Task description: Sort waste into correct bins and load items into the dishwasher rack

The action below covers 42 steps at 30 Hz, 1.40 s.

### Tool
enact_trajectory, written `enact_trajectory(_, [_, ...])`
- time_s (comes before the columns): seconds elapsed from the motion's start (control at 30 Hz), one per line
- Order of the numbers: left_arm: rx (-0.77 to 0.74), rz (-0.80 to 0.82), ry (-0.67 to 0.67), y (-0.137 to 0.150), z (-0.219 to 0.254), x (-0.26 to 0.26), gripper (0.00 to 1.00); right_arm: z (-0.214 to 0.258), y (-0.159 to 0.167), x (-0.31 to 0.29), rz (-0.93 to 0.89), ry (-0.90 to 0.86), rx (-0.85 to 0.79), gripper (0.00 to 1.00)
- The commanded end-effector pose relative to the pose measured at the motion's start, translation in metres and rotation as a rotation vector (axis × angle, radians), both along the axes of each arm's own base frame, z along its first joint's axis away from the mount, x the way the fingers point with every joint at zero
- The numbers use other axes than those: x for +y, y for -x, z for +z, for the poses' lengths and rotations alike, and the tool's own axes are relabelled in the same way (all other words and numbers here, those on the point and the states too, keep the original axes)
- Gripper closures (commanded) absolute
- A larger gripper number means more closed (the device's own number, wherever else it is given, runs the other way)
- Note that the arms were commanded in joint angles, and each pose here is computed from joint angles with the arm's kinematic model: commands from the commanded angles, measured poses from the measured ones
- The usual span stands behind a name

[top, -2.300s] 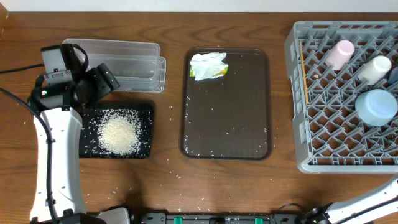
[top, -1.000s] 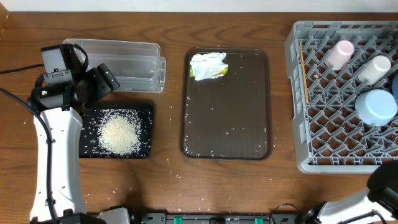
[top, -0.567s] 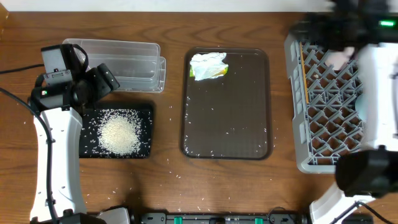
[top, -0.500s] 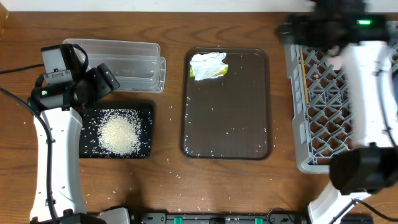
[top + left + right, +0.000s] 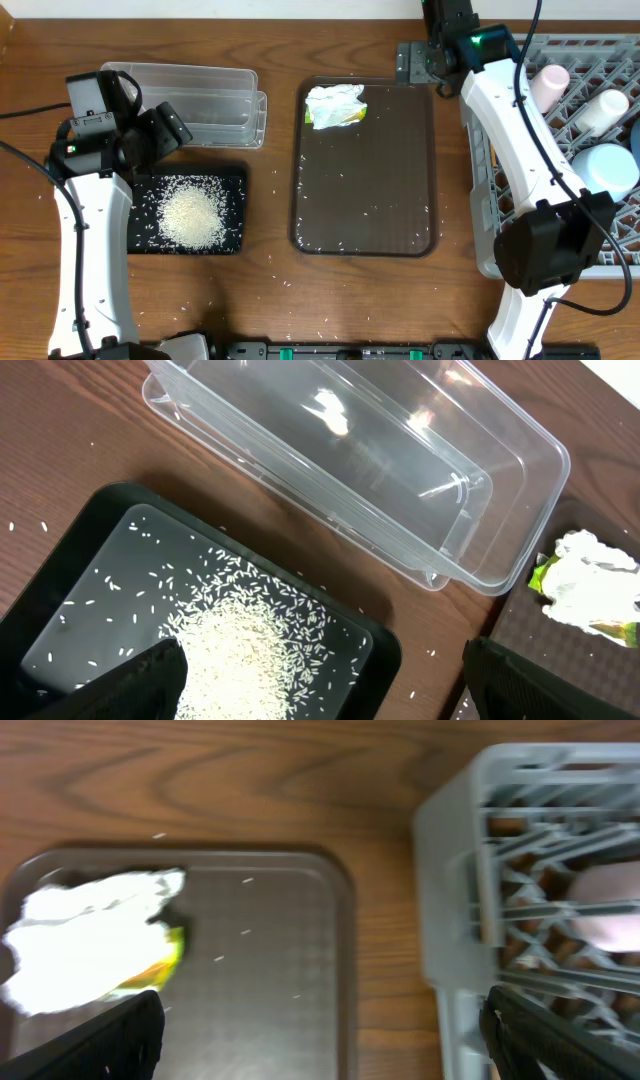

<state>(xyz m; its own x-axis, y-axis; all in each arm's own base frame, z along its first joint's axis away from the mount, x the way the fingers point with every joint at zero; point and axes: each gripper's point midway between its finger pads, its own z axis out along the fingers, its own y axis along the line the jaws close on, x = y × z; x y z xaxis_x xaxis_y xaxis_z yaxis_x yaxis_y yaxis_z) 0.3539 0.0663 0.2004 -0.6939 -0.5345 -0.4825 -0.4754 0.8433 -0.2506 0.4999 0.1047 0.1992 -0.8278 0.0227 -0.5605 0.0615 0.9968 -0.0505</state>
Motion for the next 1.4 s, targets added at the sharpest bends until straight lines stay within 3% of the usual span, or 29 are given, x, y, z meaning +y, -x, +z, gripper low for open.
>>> enact_trajectory(0.0, [0.018,0.014,-0.009,0.001,-0.005,0.004,0.09,0.001,-0.002,-0.019,-0.064,0.059,-0.012,0.01])
enact_trajectory(0.13, [0.018,0.014,-0.009,0.001,-0.005,0.004,0.09,-0.001,0.002,-0.033,-0.015,0.135,0.025,0.01])
enact_trajectory(0.27, [0.003,0.014,-0.012,-0.002,-0.003,0.005,0.09,0.007,-0.007,-0.071,-0.099,0.210,-0.010,0.01])
enact_trajectory(0.57, [-0.013,0.012,-0.011,-0.006,-0.001,0.005,0.09,-0.005,0.008,-0.178,-0.342,0.112,0.064,0.01])
enact_trajectory(0.73, [-0.038,-0.012,0.232,-0.009,0.003,-0.032,0.09,-0.012,0.023,-0.220,-0.413,0.026,0.109,0.01])
enact_trajectory(0.83, [-0.080,-0.112,0.371,-0.015,0.014,-0.065,0.09,-0.012,0.030,-0.245,-0.465,0.023,0.110,0.01])
enact_trajectory(0.93, [-0.126,-0.266,0.414,-0.020,0.026,-0.101,0.09,-0.013,0.037,-0.265,-0.509,0.020,0.112,0.01])
enact_trajectory(1.13, [-0.148,-0.593,0.290,-0.013,0.027,-0.182,0.09,-0.013,0.044,-0.286,-0.554,0.018,0.113,0.01])
enact_trajectory(1.37, [-0.218,-0.694,-0.130,-0.036,0.012,-0.224,0.09,-0.013,0.045,-0.288,-0.557,0.018,0.113,0.01])
